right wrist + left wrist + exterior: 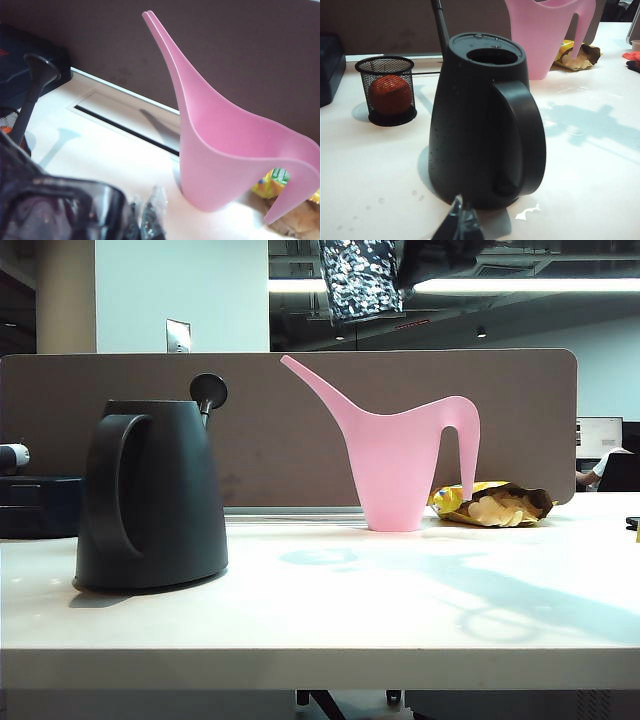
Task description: Pour the water from the cup into the kettle.
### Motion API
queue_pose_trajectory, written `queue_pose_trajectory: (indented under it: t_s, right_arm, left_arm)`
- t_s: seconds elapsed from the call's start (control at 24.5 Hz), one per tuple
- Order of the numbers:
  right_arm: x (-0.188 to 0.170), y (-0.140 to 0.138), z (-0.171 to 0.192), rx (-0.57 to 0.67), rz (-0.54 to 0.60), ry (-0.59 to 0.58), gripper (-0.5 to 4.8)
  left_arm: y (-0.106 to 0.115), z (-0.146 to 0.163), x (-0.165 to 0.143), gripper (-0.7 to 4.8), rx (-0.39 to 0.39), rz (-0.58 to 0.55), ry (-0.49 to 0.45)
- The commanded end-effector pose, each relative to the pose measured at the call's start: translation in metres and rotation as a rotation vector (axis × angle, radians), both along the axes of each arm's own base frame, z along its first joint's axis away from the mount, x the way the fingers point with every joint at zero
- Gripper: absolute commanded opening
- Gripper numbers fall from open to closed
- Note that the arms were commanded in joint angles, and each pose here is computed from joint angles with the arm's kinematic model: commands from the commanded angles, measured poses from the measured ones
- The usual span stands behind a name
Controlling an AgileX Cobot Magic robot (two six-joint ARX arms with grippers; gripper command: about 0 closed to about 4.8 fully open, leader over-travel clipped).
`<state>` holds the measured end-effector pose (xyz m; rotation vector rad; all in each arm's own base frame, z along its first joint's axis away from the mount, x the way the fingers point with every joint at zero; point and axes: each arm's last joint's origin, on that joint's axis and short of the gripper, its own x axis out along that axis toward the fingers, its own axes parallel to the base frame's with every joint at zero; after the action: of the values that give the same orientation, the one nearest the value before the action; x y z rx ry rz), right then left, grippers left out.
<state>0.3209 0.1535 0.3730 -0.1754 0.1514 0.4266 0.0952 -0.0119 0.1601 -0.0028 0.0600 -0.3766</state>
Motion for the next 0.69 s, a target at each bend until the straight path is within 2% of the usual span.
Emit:
queue_pose_trajectory:
  t_s: [0.04,0.37,0.53,0.69]
  right_arm:
    - [0.0,0.013,0.011,0.007,-0.001,-0.036,-0.05]
    - [0.009,0.055,0.013,-0.162,0.002,-0.052,-0.05]
    - [0.019,0.094,0.01,-0.265,0.028,-0.075,-0.05]
    - [0.021,0.113,0.006,-0.306,0.065,-0.091,-0.05]
  left_arm:
    - [0.0,0.002,0.0,-0.05,0.002,-0.006,-0.013]
    - [0.0,0.002,0.0,-0.05,0.002,-0.007,-0.012]
    - [0.0,0.002,0.0,-0.05,0.002,-0.007,-0.011]
    - [0.0,0.001,0.0,-0.05,0.002,-0.006,-0.01]
